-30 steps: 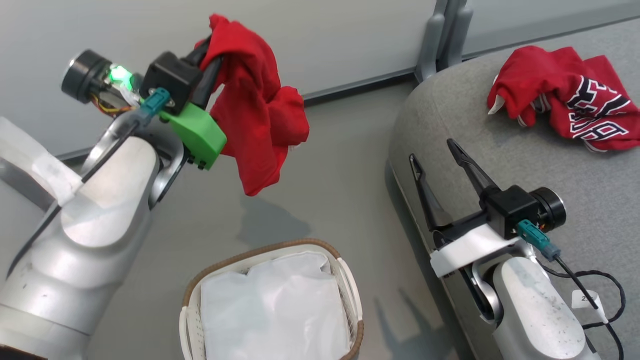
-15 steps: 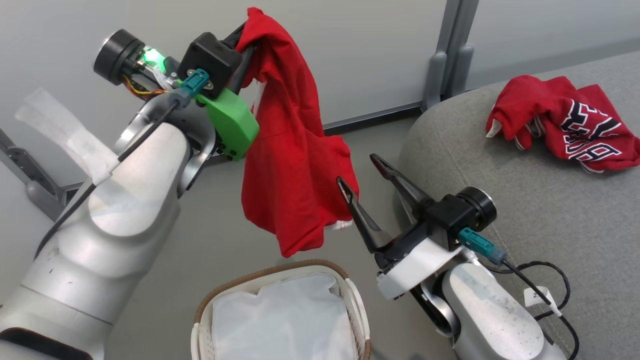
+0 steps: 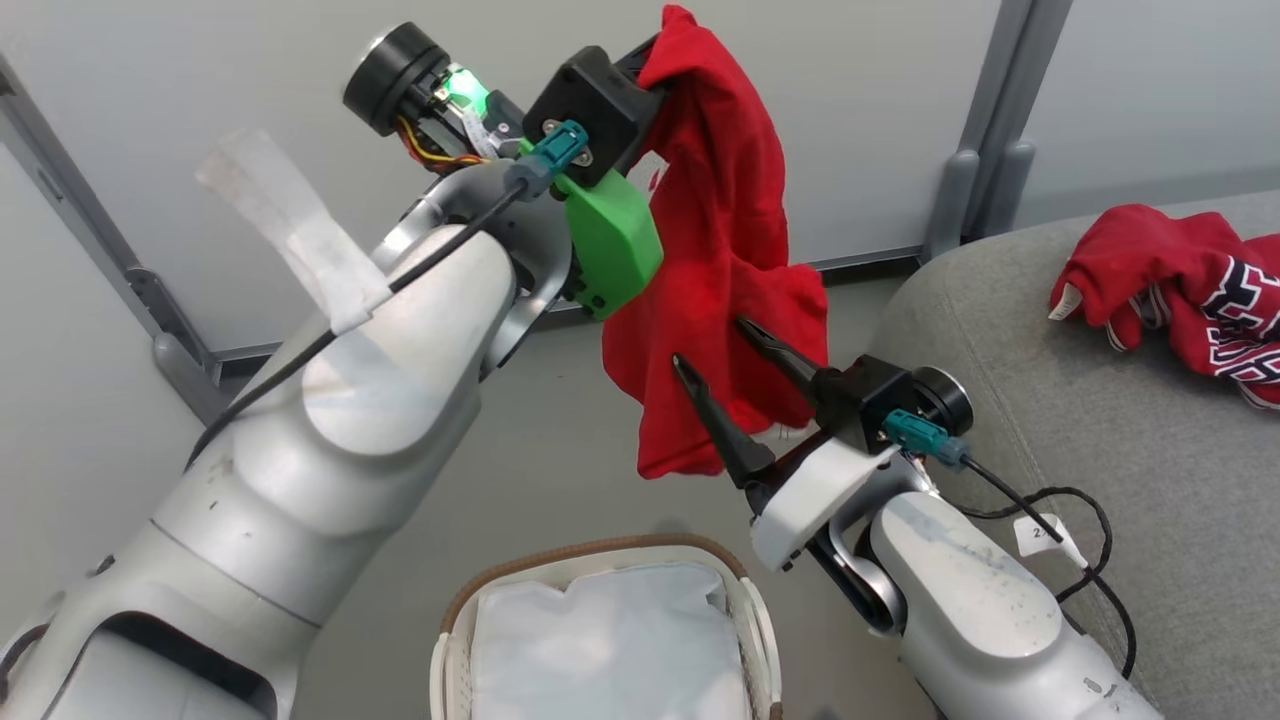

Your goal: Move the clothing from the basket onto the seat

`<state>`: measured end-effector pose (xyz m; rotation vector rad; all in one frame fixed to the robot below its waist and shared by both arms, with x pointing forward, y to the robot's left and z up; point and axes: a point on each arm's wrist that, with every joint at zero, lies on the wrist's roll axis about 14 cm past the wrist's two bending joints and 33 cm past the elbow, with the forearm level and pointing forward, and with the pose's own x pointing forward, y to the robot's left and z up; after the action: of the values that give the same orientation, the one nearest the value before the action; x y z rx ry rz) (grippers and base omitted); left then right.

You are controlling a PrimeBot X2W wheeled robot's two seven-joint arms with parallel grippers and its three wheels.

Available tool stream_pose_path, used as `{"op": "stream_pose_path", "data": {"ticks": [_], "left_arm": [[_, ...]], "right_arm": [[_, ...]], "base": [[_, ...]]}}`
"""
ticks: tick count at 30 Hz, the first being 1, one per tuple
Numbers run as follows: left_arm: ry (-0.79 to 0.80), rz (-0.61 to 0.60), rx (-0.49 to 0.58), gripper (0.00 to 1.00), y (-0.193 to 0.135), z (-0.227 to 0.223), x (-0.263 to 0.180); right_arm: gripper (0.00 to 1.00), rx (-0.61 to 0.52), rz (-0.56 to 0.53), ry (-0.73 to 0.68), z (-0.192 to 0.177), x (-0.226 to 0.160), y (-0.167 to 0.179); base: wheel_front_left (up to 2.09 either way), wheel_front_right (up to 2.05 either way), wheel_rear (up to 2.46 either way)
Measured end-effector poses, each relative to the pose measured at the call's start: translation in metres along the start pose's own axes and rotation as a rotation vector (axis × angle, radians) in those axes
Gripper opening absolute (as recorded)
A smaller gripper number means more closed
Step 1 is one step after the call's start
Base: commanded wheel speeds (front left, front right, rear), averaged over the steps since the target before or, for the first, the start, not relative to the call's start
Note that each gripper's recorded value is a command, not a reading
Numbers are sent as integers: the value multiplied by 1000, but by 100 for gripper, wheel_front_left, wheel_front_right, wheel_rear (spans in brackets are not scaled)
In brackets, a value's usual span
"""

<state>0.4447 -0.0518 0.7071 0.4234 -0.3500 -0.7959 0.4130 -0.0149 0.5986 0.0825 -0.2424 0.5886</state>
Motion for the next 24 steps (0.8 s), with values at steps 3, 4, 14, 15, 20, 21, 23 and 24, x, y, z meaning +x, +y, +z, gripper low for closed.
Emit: {"op": "stream_pose_path", "data": {"ticks": [3, 4, 14, 15, 20, 21, 23, 24], "left_arm": [[10, -9, -5, 0, -6, 1, 0], [11, -14, -8, 0, -9, 2, 0], [-21, -48, -49, 0, -28, 17, -6], [-24, -49, -52, 0, -29, 19, -7], [-39, -56, -60, 0, -33, 25, -11], [-40, -55, -62, 0, -32, 25, -11], [-33, -46, -72, 0, -30, 22, -11], [-29, -39, -75, 0, -28, 20, -12]], "right_arm": [[100, -13, 10, 21, -4, 5, 0], [100, -8, 13, 24, -5, 7, 1], [100, -40, 44, 43, -6, 23, 7], [83, -47, 45, 46, -5, 25, 7], [0, -93, 37, 40, 1, 32, 1], [0, -97, 34, 35, 3, 33, 0], [0, -95, 20, 31, 4, 32, -5], [0, -95, 18, 31, 4, 32, -6]], "base": [[0, 0, 0], [0, 0, 0], [0, 0, 0], [0, 0, 0], [0, 0, 0], [0, 0, 0], [0, 0, 0], [0, 0, 0]]}}
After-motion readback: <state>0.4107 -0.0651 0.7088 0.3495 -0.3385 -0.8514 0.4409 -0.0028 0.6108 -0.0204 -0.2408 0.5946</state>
